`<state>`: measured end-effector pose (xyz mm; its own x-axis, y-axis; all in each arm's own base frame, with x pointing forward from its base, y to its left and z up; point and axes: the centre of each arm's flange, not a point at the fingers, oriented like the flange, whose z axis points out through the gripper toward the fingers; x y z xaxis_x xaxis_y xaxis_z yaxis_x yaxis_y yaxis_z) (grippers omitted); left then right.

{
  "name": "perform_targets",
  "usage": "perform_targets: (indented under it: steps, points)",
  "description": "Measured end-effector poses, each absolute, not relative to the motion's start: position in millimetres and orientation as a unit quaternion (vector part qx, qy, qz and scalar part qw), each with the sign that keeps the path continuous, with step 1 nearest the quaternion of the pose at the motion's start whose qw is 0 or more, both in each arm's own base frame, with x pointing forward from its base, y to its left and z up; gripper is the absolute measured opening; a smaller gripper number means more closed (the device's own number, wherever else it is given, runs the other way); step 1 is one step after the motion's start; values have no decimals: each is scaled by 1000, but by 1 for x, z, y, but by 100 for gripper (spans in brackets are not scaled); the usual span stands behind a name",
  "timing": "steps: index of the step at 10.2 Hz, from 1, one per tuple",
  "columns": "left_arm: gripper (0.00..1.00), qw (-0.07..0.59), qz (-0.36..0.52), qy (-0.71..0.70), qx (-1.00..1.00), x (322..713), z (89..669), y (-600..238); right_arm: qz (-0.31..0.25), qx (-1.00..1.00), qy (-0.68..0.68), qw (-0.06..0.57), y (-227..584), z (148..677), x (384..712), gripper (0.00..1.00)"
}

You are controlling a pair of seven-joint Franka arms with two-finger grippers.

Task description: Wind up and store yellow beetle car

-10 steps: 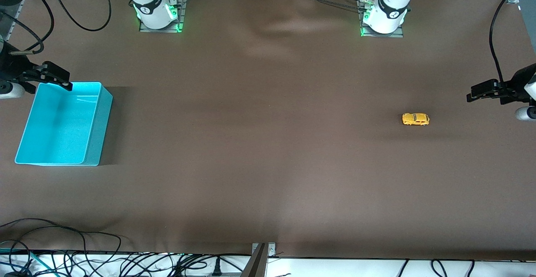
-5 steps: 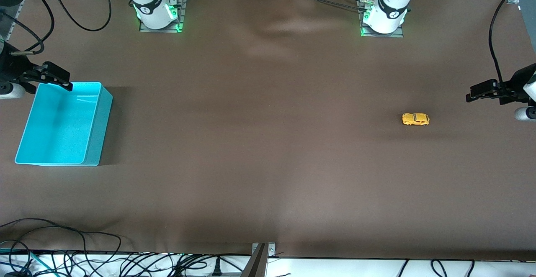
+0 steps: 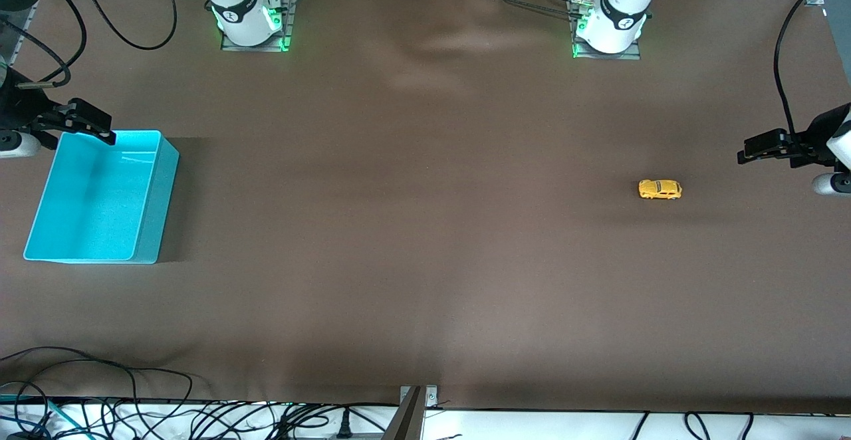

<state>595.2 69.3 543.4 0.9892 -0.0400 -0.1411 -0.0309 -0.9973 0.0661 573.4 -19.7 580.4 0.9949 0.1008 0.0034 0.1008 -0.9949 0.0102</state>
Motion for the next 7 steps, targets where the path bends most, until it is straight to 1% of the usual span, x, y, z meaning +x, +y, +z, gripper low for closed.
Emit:
perform_targets:
  steps: [7]
  points:
    - [100, 32, -73, -18, 997, 596, 541, 69, 2, 999, 50, 5, -20, 580, 574, 100]
